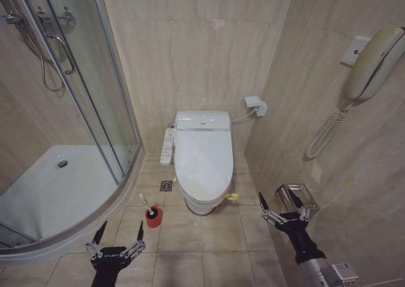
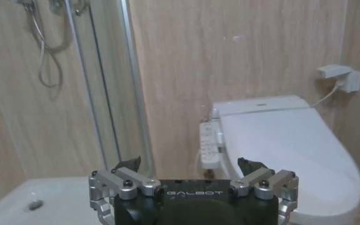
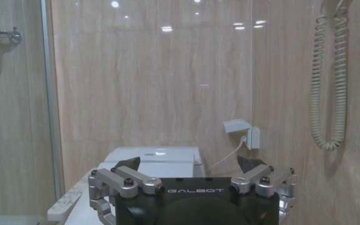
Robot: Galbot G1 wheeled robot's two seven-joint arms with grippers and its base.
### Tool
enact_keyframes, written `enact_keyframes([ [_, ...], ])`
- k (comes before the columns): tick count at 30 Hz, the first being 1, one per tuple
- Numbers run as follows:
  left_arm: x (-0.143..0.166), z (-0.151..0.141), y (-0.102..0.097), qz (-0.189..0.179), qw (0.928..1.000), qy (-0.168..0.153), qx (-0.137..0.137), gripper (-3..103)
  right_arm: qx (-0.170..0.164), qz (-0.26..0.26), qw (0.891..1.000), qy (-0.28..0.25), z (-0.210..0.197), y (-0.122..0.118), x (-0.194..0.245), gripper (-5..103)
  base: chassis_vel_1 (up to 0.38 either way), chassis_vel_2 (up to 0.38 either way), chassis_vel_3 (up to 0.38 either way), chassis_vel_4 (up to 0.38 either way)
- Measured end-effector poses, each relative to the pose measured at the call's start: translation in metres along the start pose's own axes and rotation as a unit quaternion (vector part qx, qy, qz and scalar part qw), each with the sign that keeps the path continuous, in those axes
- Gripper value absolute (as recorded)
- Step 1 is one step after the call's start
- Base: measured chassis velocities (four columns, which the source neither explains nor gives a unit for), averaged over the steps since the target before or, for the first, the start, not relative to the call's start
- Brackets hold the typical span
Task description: Open the toilet lid, clean the toilet bowl with a toilet brush, close the toilet lid, and flush.
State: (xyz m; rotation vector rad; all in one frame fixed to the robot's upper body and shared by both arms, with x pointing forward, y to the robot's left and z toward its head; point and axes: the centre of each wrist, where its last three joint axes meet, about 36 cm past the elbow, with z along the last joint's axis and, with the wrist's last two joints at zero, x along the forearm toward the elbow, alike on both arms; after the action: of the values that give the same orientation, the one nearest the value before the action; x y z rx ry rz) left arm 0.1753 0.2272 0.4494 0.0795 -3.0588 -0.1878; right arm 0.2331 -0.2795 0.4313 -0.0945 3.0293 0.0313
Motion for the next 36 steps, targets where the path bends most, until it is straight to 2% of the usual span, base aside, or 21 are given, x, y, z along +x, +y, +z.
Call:
enact_keyframes([
  [10, -0.001, 0.005, 0.006, -0.005, 0.9997, -0.017, 0.015, 100, 0.0, 0.0, 1.0, 0.0, 0.0, 0.0, 0.0, 100, 0.0, 0.0, 0.0, 0.0],
  [14, 0.002, -0.001, 0.002, 0.002, 0.9993, -0.016, 0.035, 100, 0.0, 0.0, 1.0, 0.0, 0.0, 0.0, 0.0, 100, 0.0, 0.0, 0.0, 0.0],
  [36, 0.005, -0.011, 0.002, 0.03, 0.9992, -0.018, 0.021, 100, 0.0, 0.0, 1.0, 0.0, 0.0, 0.0, 0.0, 100, 0.0, 0.0, 0.0, 0.0],
])
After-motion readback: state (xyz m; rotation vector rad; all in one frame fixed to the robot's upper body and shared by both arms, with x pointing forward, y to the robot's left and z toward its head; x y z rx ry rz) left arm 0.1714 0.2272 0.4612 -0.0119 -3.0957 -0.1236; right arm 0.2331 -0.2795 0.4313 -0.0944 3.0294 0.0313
